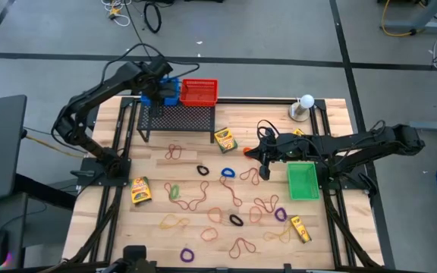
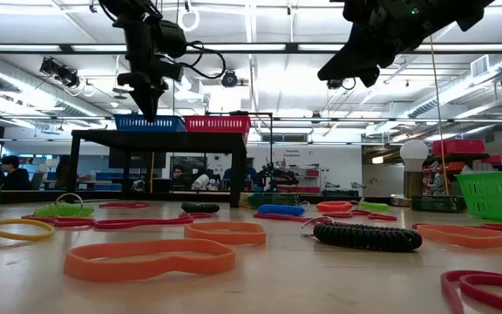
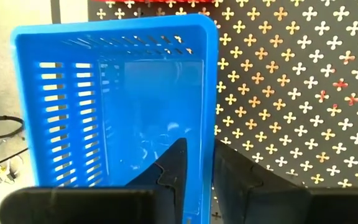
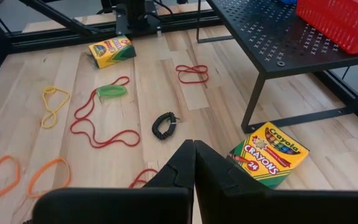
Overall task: Pick & Place Office Desk Supplies
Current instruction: Put the blue bin on the shelf, then put the green bin on the shelf
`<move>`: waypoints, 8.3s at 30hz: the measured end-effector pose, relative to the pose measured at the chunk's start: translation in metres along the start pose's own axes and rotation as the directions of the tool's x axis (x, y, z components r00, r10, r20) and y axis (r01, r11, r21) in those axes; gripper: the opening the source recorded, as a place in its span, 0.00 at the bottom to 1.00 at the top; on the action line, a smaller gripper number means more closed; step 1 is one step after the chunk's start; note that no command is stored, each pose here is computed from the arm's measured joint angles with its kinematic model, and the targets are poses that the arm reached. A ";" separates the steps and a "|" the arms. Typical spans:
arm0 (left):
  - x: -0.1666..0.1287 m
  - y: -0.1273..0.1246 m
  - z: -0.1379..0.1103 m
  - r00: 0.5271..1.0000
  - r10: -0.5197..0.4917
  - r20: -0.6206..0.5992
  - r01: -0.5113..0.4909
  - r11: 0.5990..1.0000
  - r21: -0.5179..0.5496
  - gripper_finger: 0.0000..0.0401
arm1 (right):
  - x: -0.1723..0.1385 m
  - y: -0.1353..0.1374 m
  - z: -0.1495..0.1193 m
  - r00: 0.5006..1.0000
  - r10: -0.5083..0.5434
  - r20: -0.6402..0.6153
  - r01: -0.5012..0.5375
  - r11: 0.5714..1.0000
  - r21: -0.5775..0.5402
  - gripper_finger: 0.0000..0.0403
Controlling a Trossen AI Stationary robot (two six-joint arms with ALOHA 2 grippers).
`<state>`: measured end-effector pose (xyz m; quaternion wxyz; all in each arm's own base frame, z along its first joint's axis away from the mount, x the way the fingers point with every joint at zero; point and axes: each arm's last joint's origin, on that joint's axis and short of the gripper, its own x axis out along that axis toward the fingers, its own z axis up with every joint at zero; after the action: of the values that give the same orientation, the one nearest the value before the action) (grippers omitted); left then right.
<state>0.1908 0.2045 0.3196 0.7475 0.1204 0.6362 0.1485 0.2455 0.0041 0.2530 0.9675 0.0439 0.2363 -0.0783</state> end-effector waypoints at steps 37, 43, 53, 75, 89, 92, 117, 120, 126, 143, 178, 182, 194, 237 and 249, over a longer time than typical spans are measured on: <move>0.020 0.043 0.015 0.953 0.179 0.246 0.052 0.700 -0.712 0.02 | 0.000 0.000 0.000 1.000 0.000 -0.001 0.000 1.000 0.001 0.02; 0.020 0.043 0.015 0.950 0.165 0.264 0.077 0.699 -0.711 0.02 | 0.000 0.000 0.000 1.000 0.000 0.000 0.000 1.000 0.001 0.02; 0.019 0.043 0.015 0.955 0.225 0.196 -0.011 0.684 -0.729 0.02 | 0.000 0.000 0.000 1.000 0.000 0.000 0.000 1.000 0.001 0.02; 0.024 0.043 0.018 0.953 0.180 0.243 0.057 0.682 -0.729 0.02 | 0.000 0.000 0.000 1.000 -0.001 0.000 0.001 1.000 0.001 0.02; -0.041 -0.039 0.008 0.788 0.249 0.563 0.251 0.704 -0.664 0.01 | -0.026 -0.016 -0.017 0.971 -0.115 -0.210 0.154 0.971 0.181 0.01; -0.041 -0.073 0.010 0.702 0.258 0.664 0.318 0.720 -0.617 0.01 | -0.038 -0.018 -0.027 0.943 -0.116 -0.313 0.176 0.969 0.171 0.01; 0.003 -0.237 0.025 0.384 0.251 0.889 0.497 0.755 -0.428 0.02 | -0.053 -0.049 -0.065 0.525 -0.030 -0.851 -0.037 0.998 -0.058 0.35; 0.003 -0.234 0.025 0.384 0.276 0.881 0.492 0.747 -0.447 0.05 | -0.048 -0.052 -0.068 0.477 -0.029 -0.879 -0.108 0.990 -0.091 0.38; 0.003 -0.233 0.026 0.379 0.279 0.882 0.479 0.757 -0.445 0.08 | -0.032 -0.063 -0.077 0.393 -0.022 -0.919 -0.205 0.972 -0.110 0.40; 0.017 -0.229 0.012 0.433 0.334 0.837 0.452 0.723 -0.522 0.01 | -0.012 -0.069 -0.087 0.285 0.148 -0.947 -0.120 0.986 0.118 0.04; 0.012 -0.214 -0.011 0.426 0.477 0.769 0.249 0.756 -0.606 0.02 | 0.140 0.043 0.017 0.881 0.101 -0.462 0.413 0.310 0.856 0.03; 0.013 -0.215 -0.011 0.435 0.439 0.786 0.254 0.778 -0.575 0.02 | 0.154 0.044 0.011 0.872 0.099 -0.479 0.437 0.285 0.853 0.03; 0.018 -0.223 -0.010 0.454 0.239 0.859 0.349 0.839 -0.417 0.02 | 0.166 0.043 0.007 0.889 0.081 -0.450 0.414 0.278 0.867 0.13; -0.036 -0.308 0.071 0.861 -0.361 0.358 0.416 0.905 -0.086 0.29 | 0.005 -0.004 -0.032 0.995 0.030 -0.095 -0.003 0.961 0.275 0.02; 0.004 -0.341 0.088 0.943 -0.257 0.212 0.281 0.955 -0.094 0.48 | -0.004 -0.006 -0.036 0.993 0.030 -0.112 -0.008 0.981 0.194 0.02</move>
<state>0.3017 -0.1093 0.2040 0.8262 0.0002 0.5589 0.0712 0.2247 0.0029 0.2224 0.9443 0.1442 0.2820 -0.0891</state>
